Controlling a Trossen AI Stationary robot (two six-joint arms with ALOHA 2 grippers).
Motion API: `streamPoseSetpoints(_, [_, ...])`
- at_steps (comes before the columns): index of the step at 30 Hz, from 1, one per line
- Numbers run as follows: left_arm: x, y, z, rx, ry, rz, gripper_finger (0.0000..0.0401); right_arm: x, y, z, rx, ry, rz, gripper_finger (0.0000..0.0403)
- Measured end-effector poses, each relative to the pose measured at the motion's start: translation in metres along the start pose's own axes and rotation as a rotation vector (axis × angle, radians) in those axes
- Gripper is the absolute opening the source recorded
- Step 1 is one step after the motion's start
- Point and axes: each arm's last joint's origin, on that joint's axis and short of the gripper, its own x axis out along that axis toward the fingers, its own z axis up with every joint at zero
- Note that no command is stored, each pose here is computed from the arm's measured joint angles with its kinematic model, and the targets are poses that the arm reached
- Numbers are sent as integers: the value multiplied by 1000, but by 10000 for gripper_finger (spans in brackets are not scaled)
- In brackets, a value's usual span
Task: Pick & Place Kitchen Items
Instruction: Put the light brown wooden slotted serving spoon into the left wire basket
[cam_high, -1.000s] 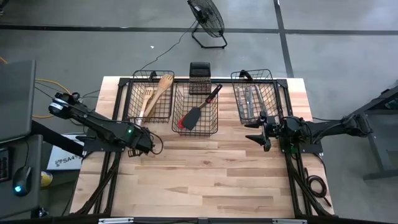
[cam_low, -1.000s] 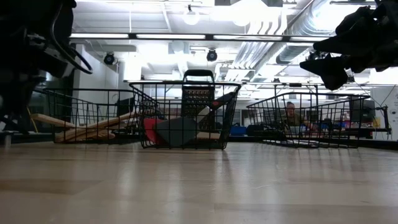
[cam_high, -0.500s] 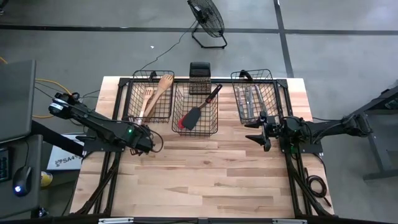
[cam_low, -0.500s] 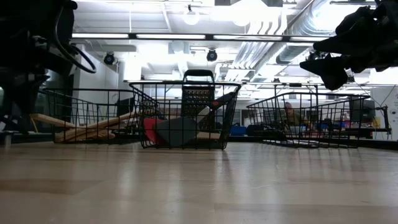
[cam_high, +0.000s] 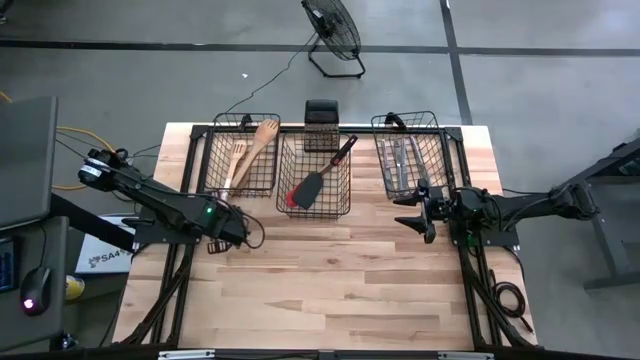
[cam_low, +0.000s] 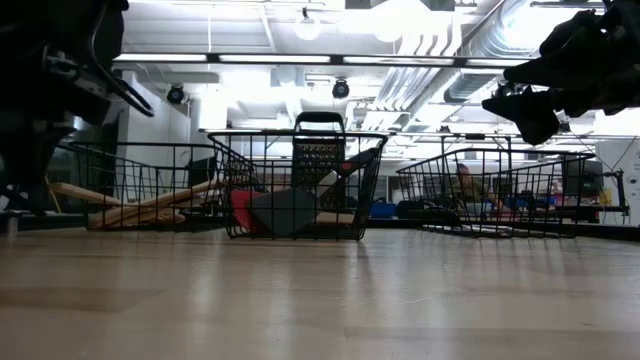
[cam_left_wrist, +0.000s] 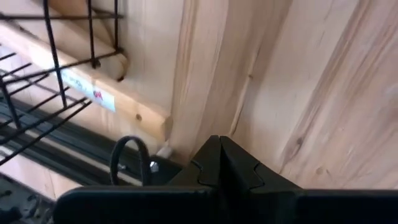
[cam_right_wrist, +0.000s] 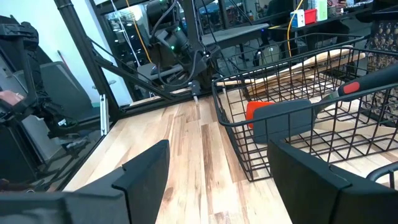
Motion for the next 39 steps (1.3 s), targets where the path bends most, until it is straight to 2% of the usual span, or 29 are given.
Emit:
streamPoseSetpoints(4, [0, -3, 6, -45, -61, -23, 0, 0, 0, 0, 0, 0, 0, 263])
streamPoseSetpoints(8, [0, -1, 5, -102, -70, 15, 0, 0, 0, 0, 0, 0, 0, 263])
streamPoseSetpoints(16, [13, 0, -2, -299, -54, 58, 0, 0, 0, 0, 0, 0, 0, 263])
streamPoseSetpoints(22, [25, 1, -5, -456, -104, 120, 0, 0, 0, 0, 0, 0, 0, 263])
streamPoseSetpoints(26, [25, 2, -5, -502, -123, 139, 0, 0, 0, 0, 0, 0, 0, 263])
streamPoseSetpoints(33, [28, 17, 2, -670, -135, 184, 0, 0, 0, 0, 0, 0, 0, 263])
streamPoseSetpoints(39, [31, 23, 6, -730, -121, 181, 0, 0, 0, 0, 0, 1, 0, 263])
